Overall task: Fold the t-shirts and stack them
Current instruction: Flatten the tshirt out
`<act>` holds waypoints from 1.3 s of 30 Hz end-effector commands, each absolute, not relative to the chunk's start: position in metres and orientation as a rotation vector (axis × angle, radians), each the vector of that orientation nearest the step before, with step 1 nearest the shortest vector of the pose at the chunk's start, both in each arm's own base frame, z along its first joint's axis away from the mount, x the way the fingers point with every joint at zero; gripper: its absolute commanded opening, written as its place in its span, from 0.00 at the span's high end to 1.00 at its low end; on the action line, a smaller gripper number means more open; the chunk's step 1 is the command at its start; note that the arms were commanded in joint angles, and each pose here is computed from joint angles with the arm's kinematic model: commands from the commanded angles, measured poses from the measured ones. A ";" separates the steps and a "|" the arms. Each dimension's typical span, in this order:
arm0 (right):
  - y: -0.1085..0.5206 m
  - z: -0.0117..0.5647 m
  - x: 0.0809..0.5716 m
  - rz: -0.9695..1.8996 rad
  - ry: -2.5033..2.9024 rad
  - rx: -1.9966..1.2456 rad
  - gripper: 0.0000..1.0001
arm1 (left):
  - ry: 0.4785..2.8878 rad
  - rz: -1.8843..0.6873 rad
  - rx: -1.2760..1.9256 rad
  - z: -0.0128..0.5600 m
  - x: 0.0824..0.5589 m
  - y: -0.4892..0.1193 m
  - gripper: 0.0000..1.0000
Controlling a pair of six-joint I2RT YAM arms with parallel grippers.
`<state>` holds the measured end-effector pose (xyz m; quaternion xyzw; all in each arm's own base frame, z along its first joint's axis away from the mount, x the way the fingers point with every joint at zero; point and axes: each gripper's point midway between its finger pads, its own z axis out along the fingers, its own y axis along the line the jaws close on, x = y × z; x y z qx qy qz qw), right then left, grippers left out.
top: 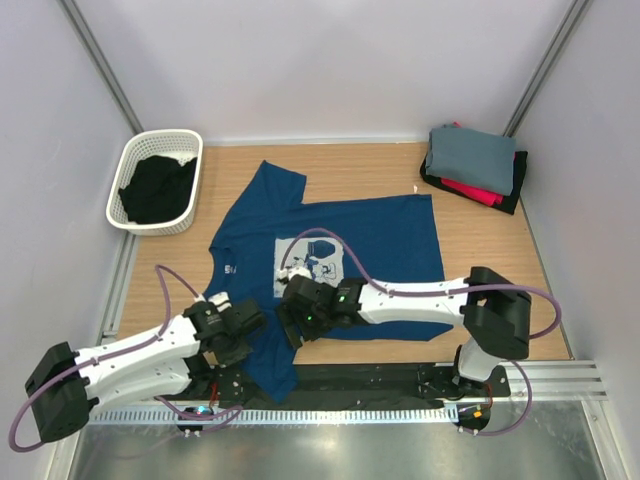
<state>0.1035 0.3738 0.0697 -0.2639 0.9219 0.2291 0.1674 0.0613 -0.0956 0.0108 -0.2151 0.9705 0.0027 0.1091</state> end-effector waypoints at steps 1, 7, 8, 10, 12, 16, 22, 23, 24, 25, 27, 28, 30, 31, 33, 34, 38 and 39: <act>0.403 0.082 0.078 0.768 2.589 -0.847 0.28 | 2.816 0.049 -0.652 0.012 0.062 -0.085 1.00; 0.423 0.068 0.042 0.773 2.606 -0.967 0.34 | 2.747 -0.065 -0.723 0.013 0.067 -0.087 1.00; 0.425 0.067 0.038 0.774 2.611 -0.966 0.36 | 2.739 -0.075 -0.724 0.014 0.068 -0.087 1.00; 0.425 0.061 0.038 0.756 2.631 -0.944 0.38 | 2.731 -0.091 -0.722 0.014 0.069 -0.087 1.00; 0.423 0.059 0.040 0.738 2.650 -0.890 0.41 | 2.721 -0.105 -0.717 0.015 0.071 -0.087 1.00; 0.420 0.056 0.039 0.716 2.681 -0.837 0.44 | 2.695 -0.118 -0.708 0.016 0.075 -0.086 1.00; 0.425 0.046 0.041 0.670 2.690 -0.799 0.49 | 2.702 -0.120 -0.696 0.015 0.074 -0.086 1.00; 0.429 0.046 0.039 0.679 2.691 -0.804 0.49 | 2.701 -0.125 -0.691 0.016 0.074 -0.087 1.00; 0.429 0.042 0.038 0.668 2.698 -0.814 0.50 | 2.701 -0.125 -0.688 0.016 0.074 -0.087 1.00; 0.429 0.040 0.034 0.666 2.706 -0.818 0.52 | 2.700 -0.127 -0.691 0.016 0.075 -0.087 1.00; 0.428 0.039 0.034 0.665 2.711 -0.810 0.57 | 2.704 -0.130 -0.685 0.016 0.074 -0.087 1.00; 0.425 0.038 0.036 0.648 2.709 -0.795 0.69 | 2.704 -0.126 -0.680 0.016 0.074 -0.087 1.00; 0.421 0.041 0.039 0.632 2.702 -0.763 0.81 | 2.702 -0.129 -0.687 0.016 0.074 -0.087 1.00; 0.418 0.048 0.045 0.626 2.677 -0.732 0.94 | 2.701 -0.127 -0.689 0.015 0.075 -0.087 1.00; 0.408 0.053 0.048 0.590 2.671 -0.706 0.97 | 2.699 -0.122 -0.698 0.016 0.075 -0.086 1.00; 0.405 0.061 0.051 0.594 2.660 -0.691 0.96 | 2.697 -0.118 -0.704 0.016 0.075 -0.086 1.00; 0.386 0.058 0.054 0.519 2.673 -0.693 0.97 | 2.698 -0.100 -0.707 0.015 0.075 -0.085 1.00; 0.382 0.055 0.054 0.500 2.683 -0.699 0.96 | 2.699 -0.096 -0.706 0.015 0.075 -0.085 1.00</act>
